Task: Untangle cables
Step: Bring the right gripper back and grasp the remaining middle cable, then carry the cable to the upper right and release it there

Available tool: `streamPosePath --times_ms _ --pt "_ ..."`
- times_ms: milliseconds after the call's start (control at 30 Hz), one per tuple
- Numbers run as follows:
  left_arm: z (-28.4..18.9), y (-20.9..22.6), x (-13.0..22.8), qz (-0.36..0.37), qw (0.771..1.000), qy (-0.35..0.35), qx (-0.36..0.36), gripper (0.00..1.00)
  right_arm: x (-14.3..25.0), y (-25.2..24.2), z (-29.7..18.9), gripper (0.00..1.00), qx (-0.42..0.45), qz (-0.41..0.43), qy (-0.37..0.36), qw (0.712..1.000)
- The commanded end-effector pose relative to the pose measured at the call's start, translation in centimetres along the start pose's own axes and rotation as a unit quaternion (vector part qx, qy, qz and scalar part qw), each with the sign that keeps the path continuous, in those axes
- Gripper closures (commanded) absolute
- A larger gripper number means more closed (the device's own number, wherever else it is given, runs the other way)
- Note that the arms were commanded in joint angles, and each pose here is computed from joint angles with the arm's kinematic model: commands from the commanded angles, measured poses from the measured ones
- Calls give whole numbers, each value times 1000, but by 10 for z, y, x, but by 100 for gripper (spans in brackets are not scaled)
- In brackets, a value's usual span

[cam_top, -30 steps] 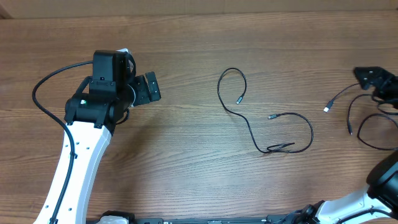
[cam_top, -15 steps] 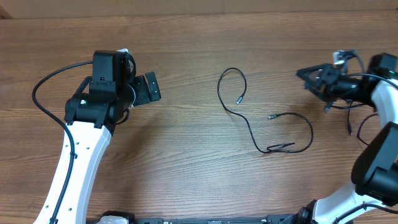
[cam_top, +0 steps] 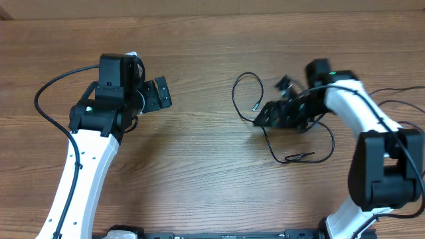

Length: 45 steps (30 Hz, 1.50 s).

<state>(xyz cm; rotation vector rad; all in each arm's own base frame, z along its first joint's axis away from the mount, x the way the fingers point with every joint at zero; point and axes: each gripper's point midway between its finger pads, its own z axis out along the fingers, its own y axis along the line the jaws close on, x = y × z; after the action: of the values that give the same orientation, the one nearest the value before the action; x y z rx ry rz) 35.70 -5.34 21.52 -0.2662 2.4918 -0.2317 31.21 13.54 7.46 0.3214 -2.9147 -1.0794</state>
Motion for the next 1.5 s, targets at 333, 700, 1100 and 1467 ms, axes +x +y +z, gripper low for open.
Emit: streamPosePath --times_ms 333,700,1100,1467 --pt "-2 -2 -4 5 1000 -6 5 0 43 -20 27 34 88 -4 84 993" --pt "-2 -2 -4 5 1000 -5 5 0 43 -13 28 96 71 13 81 994" --pt "-2 -2 -4 5 1000 -5 5 1 -25 58 -58 96 72 -30 9 997" --pt "-2 -2 -4 5 1000 -5 5 0 -111 170 -259 96 174 -81 -332 924"
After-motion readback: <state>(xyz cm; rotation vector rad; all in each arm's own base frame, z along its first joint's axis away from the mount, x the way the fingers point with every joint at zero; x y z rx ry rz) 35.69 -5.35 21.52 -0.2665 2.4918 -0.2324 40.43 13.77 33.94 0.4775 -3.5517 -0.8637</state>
